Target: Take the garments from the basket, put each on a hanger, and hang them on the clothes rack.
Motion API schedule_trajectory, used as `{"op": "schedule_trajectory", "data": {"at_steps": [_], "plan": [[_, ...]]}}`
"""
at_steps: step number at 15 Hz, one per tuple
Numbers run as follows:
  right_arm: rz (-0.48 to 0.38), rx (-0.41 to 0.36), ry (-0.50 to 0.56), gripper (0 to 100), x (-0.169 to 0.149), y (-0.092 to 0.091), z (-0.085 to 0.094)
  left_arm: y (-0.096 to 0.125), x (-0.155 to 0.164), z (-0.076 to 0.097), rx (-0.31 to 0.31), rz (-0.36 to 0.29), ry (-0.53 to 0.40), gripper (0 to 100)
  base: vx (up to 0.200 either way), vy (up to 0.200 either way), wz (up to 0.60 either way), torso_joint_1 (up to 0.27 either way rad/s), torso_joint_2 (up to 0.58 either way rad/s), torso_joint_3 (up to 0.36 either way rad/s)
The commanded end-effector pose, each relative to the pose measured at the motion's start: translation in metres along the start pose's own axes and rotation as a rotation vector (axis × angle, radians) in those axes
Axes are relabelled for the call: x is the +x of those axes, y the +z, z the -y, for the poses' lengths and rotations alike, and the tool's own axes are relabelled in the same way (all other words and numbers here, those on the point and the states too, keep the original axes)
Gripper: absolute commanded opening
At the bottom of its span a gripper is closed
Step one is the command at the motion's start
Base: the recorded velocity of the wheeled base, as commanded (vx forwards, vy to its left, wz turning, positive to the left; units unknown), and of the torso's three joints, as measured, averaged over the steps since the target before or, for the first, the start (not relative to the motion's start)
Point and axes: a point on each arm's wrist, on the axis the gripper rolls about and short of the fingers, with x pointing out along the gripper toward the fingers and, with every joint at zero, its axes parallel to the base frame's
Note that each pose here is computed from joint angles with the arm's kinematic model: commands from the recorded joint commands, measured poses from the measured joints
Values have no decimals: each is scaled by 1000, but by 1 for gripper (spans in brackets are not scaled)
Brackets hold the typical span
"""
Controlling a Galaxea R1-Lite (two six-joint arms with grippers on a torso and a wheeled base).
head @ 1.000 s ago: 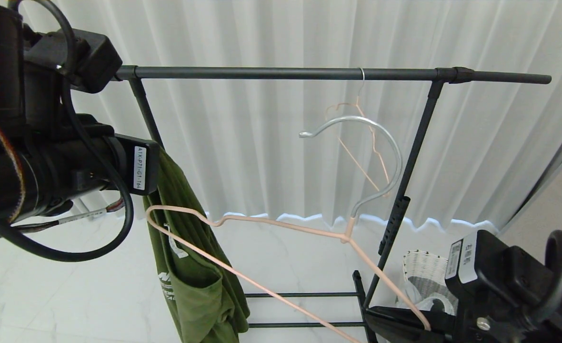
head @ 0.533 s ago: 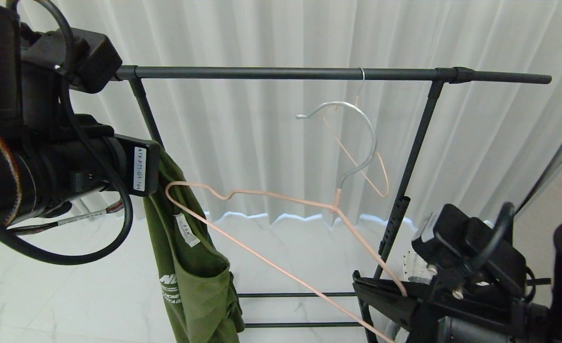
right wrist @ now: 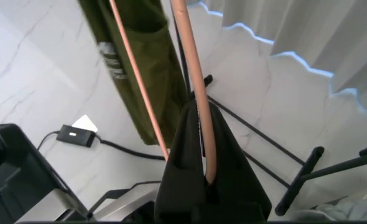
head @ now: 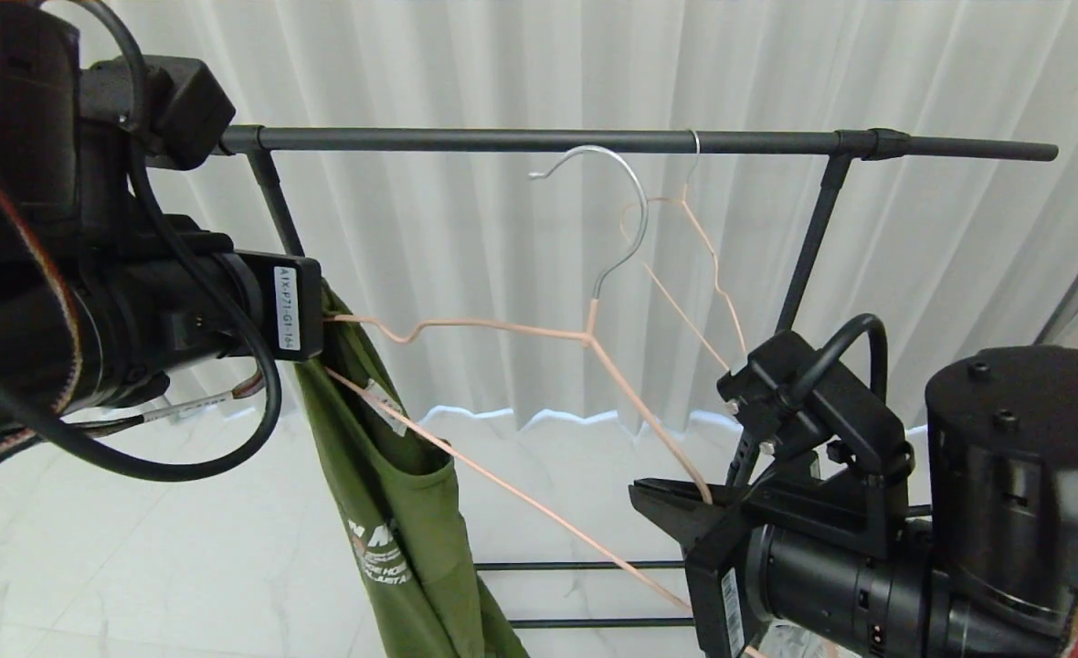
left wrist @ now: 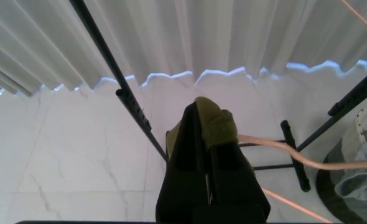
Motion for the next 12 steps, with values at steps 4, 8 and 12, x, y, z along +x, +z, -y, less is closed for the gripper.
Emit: {"op": "schedule_trajectory", "data": {"at_steps": [4, 8, 12], "plan": [[-42, -1, 54, 0, 5, -10, -19, 8, 2, 1, -18, 17, 4, 0, 0, 0, 0, 0, 0, 0], [-4, 64, -33, 0, 2, -6, -15, 7, 1, -1, -20, 17, 8, 0, 0, 0, 0, 0, 0, 0], [39, 122, -90, 0, -4, 0, -12, -4, 2, -1, -9, -12, 25, 0, 0, 0, 0, 0, 0, 0]]}}
